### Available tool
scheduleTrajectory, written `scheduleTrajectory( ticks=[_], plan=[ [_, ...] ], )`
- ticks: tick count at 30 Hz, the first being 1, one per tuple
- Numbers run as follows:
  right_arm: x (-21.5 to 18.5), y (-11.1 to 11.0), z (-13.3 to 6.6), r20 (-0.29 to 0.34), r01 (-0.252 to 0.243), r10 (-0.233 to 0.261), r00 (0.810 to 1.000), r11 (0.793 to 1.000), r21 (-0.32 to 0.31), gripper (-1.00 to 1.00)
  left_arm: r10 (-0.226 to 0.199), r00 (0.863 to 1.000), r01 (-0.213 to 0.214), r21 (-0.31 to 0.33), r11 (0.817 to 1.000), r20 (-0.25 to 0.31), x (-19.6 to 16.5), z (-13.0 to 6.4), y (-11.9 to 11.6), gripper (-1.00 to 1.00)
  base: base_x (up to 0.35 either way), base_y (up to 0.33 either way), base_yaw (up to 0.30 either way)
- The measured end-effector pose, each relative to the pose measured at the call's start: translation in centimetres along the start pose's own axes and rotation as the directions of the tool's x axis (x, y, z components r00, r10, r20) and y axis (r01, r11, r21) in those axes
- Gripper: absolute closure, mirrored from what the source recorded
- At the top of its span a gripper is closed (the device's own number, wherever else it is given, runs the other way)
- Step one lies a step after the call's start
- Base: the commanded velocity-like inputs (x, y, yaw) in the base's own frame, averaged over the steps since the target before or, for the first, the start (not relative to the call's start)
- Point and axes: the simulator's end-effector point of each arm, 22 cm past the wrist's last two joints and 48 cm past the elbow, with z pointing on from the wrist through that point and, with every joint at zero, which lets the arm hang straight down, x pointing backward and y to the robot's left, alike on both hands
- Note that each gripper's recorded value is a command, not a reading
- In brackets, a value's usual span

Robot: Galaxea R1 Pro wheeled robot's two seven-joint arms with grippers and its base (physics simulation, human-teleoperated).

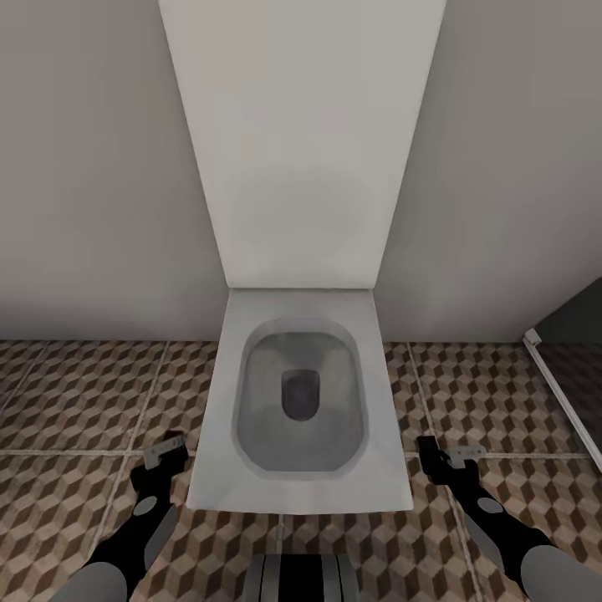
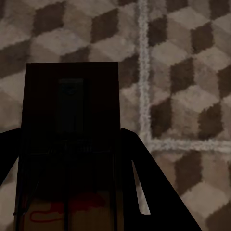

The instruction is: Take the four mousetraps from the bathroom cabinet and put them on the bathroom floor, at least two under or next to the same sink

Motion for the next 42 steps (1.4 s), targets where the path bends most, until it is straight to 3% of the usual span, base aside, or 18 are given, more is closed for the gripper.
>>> scheduleTrajectory(
  ticks=[9, 42],
  plan=[
    [0.0, 0.0, 0.0, -0.001, 0.0, 0.0, 1.0, 1.0, 0.0, 1.0, -0.001, 1.0, 0.001, -0.007, 1.0, 0.022, -0.8, 0.2, 0.5, 1.0, 0.0, 0.0, 0.0],
    [0.9, -0.1, 0.3, -0.015, 0.001, -0.001, 1.0, 1.0, 0.005, 1.0, 0.013, 1.0, -0.013, -0.009, 1.0, 0.002, 0.3, 0.5, 0.7, 1.0, 0.0, 0.0, 0.0]
  ],
)
